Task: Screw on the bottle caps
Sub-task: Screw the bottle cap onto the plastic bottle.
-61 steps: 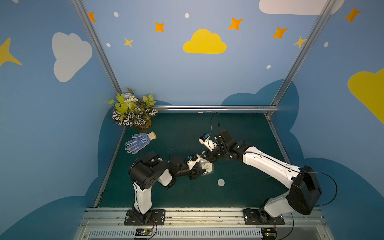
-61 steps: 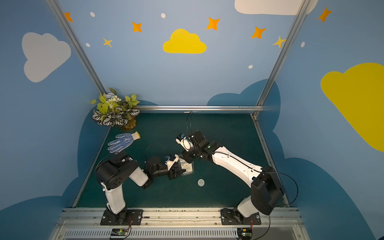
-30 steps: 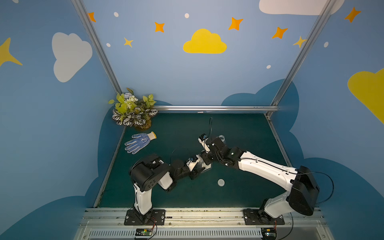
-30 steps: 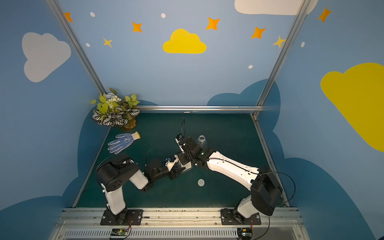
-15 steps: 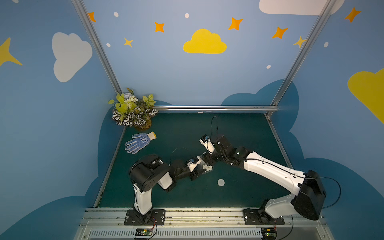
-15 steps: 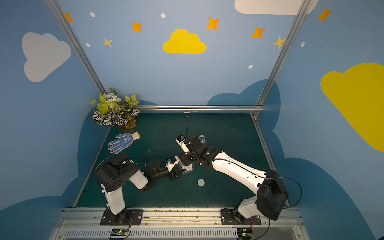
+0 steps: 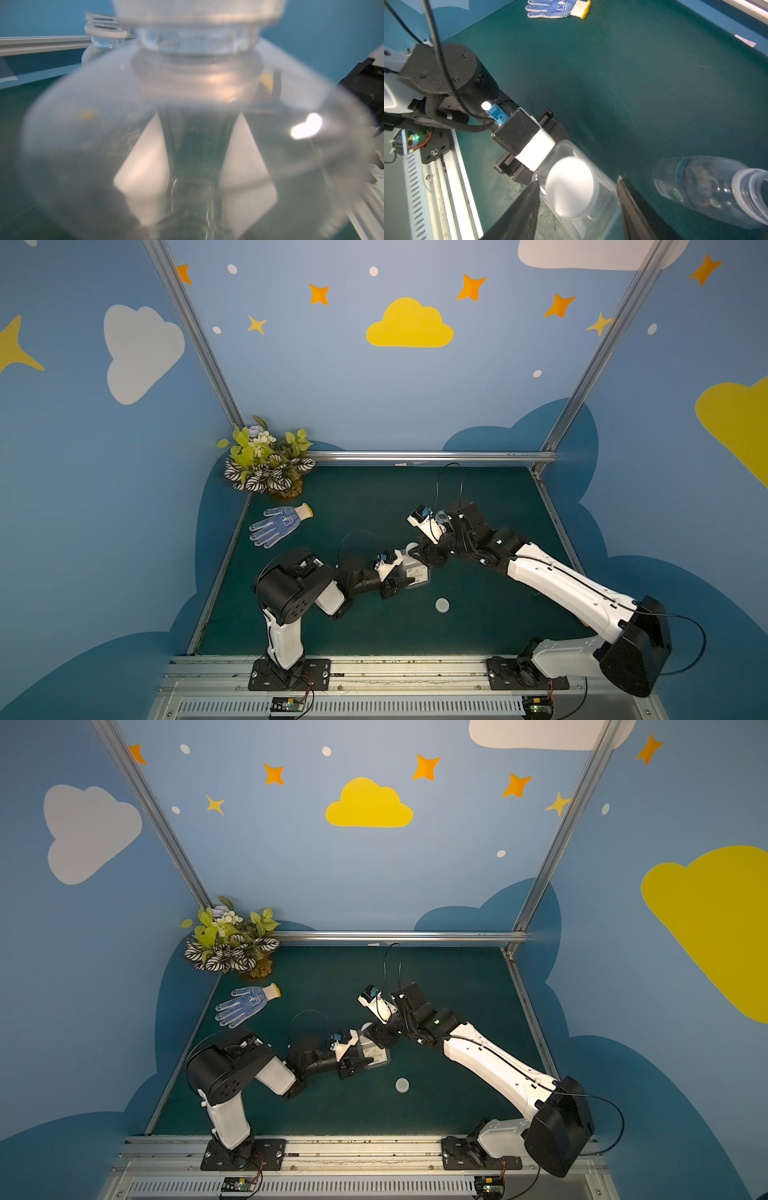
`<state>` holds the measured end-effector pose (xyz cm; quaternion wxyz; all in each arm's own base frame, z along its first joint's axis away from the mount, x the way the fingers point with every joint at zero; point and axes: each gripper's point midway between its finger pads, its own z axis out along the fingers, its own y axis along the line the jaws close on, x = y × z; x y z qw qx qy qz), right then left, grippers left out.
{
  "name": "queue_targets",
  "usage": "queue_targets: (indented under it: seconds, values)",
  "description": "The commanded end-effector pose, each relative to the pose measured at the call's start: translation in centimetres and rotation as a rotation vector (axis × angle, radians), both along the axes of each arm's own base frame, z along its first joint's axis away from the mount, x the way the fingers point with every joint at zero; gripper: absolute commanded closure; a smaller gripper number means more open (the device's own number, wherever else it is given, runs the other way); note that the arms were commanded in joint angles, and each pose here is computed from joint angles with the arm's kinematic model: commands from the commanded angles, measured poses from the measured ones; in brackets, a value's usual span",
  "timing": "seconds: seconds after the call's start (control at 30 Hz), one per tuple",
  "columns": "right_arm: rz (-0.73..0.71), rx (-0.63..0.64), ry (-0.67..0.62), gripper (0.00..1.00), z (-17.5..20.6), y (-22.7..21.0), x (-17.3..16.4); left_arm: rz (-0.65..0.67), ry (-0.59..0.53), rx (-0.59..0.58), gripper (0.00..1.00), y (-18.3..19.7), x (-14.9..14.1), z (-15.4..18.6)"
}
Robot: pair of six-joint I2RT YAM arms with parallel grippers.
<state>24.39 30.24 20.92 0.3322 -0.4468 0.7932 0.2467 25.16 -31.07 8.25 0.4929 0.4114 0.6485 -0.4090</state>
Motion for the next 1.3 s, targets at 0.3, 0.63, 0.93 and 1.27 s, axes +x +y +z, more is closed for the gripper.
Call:
queue_targets:
  seconds: [0.3, 0.63, 0.93, 1.27]
  values:
    - [0.094, 0.006, 0.026, 0.49, 0.3, 1.4, 0.0, -0.066, 0.017, -0.037, 0.98, -0.7, -0.3, 1.4]
    - [0.103, -0.021, 0.041, 0.55, -0.7, 1.5, 0.2, -0.067, 0.020, -0.039, 0.98, -0.6, -0.3, 1.4]
    - [0.098, -0.039, 0.061, 0.63, -1.6, 1.6, 0.3, -0.055, 0.013, -0.041, 0.98, -0.5, -0.1, 1.5]
    - [0.047, -0.069, 0.074, 0.73, -3.2, 1.5, 0.3, -0.001, -0.013, -0.062, 0.98, 0.1, 0.5, 2.0]
